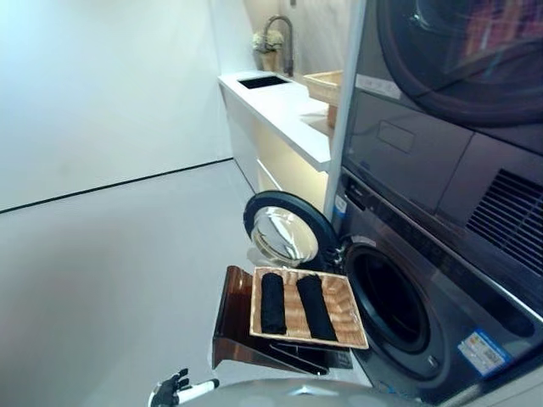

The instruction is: Pick up the clothes and place them into the washing machine

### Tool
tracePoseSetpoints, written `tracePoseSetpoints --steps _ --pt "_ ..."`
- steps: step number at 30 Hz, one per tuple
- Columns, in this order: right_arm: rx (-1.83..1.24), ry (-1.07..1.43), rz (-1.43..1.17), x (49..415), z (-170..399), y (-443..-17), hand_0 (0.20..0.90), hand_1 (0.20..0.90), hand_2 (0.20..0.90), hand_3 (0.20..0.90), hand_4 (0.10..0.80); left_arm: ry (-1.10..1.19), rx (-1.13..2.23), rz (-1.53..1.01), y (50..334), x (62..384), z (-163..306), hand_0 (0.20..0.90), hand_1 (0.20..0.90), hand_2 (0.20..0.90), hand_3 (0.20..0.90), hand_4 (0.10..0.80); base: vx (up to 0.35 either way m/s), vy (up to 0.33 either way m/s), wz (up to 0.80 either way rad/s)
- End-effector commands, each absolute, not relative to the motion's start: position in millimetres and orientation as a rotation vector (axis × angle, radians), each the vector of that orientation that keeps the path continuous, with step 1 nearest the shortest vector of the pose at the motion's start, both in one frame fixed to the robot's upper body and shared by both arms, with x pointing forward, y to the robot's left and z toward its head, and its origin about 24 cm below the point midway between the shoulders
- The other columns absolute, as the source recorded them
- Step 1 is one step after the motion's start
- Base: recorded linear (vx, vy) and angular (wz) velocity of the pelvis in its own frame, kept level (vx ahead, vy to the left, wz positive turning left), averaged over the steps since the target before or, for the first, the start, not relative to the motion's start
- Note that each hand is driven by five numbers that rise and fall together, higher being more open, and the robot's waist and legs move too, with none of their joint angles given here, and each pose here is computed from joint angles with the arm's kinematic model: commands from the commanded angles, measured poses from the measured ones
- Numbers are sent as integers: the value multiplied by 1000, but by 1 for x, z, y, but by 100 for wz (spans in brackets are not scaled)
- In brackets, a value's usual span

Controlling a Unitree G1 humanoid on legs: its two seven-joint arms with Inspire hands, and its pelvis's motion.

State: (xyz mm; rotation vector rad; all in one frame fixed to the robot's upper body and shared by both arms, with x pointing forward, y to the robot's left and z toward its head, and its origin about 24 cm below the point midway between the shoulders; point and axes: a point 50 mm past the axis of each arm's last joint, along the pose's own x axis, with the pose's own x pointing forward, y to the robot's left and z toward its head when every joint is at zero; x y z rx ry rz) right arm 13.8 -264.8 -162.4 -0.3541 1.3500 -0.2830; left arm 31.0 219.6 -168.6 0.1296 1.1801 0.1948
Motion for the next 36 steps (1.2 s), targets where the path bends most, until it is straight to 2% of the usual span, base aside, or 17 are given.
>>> tracePoseSetpoints --steps 1,6,10,13,19,29,34,36 --pt "-340 1284 -371 33 -159 -273 900 900 900 900 800 1026 196 193 236 75 -157 900 900 900 900 800 -64 151 6" --pt "-160 1217 -518 36 -158 -273 900 900 900 900 800 1003 289 170 251 87 -151 900 900 900 900 800 44 107 32" --pt "-160 1239 -538 29 -158 -274 900 900 900 900 800 986 306 193 258 93 -148 900 900 900 900 800 196 -38 113" --pt "-171 1235 -545 35 -158 -274 900 900 900 900 800 967 293 211 255 99 -147 900 900 900 900 800 241 -67 4" --pt "-158 1213 -536 43 -159 -268 900 900 900 900 800 954 247 179 230 104 -152 900 900 900 900 800 172 -113 21" --pt "-152 1162 -553 56 -156 -269 900 900 900 900 800 880 241 161 220 128 -146 900 900 900 900 800 102 -118 30" --pt "-247 1099 -459 83 -153 -264 900 900 900 900 800 905 221 183 216 122 -150 900 900 900 900 800 54 -46 -30" --pt "-338 1034 -379 112 -148 -255 900 900 900 900 800 909 225 207 216 120 -150 900 900 900 900 800 100 56 -69"
